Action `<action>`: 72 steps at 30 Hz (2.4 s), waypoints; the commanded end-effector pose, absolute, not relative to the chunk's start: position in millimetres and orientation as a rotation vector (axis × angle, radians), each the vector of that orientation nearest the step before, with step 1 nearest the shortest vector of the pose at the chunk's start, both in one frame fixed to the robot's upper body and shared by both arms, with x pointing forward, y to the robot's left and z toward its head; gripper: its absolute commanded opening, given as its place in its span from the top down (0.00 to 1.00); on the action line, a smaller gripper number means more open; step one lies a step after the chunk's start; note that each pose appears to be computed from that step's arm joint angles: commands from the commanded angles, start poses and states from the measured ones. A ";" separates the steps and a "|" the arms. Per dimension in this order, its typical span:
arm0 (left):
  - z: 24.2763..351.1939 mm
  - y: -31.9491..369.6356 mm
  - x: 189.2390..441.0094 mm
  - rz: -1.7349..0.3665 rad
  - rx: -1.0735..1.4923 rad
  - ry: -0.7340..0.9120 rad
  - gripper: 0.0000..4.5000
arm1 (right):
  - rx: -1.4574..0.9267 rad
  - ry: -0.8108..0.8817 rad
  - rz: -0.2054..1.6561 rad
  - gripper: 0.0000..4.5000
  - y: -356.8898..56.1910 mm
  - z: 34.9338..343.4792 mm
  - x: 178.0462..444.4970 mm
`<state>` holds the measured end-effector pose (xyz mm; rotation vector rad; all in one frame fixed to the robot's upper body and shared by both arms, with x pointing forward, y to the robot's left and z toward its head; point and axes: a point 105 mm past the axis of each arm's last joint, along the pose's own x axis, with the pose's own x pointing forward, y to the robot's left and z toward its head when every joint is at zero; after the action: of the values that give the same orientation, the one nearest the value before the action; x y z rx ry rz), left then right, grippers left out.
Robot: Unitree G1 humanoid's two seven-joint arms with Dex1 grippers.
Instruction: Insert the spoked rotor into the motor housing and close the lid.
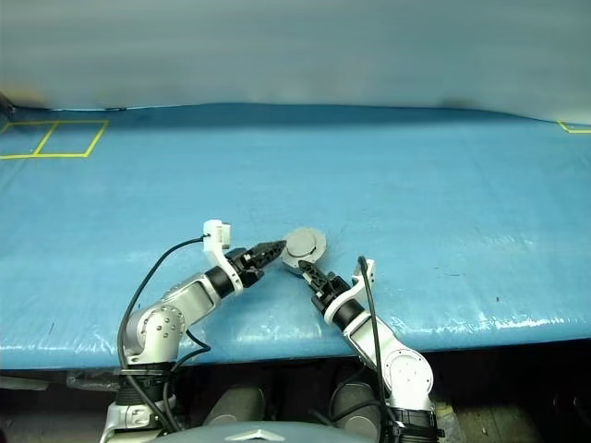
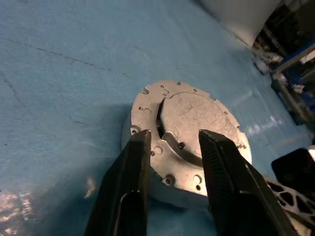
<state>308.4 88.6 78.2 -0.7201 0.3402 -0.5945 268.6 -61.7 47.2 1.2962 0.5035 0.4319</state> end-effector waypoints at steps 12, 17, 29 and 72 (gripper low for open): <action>94.4 89.1 285.0 -0.596 -1.424 0.320 0.00 | 1.363 0.276 0.680 0.74 -41.1 134.9 276.9; 111.6 82.6 281.8 -0.678 -1.534 0.274 0.00 | 1.348 0.325 0.776 0.74 -19.7 144.4 264.5; 120.8 70.7 280.5 -0.729 -1.614 0.293 0.00 | 1.313 0.422 0.890 0.74 -0.6 143.9 245.5; 108.3 136.9 434.5 -0.251 -1.111 0.221 0.48 | -0.093 0.045 0.422 0.00 -94.4 61.5 256.7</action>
<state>422.6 136.7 77.5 -1.1279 0.3309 -0.1848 255.4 -90.5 51.8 -0.0505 0.1115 0.4490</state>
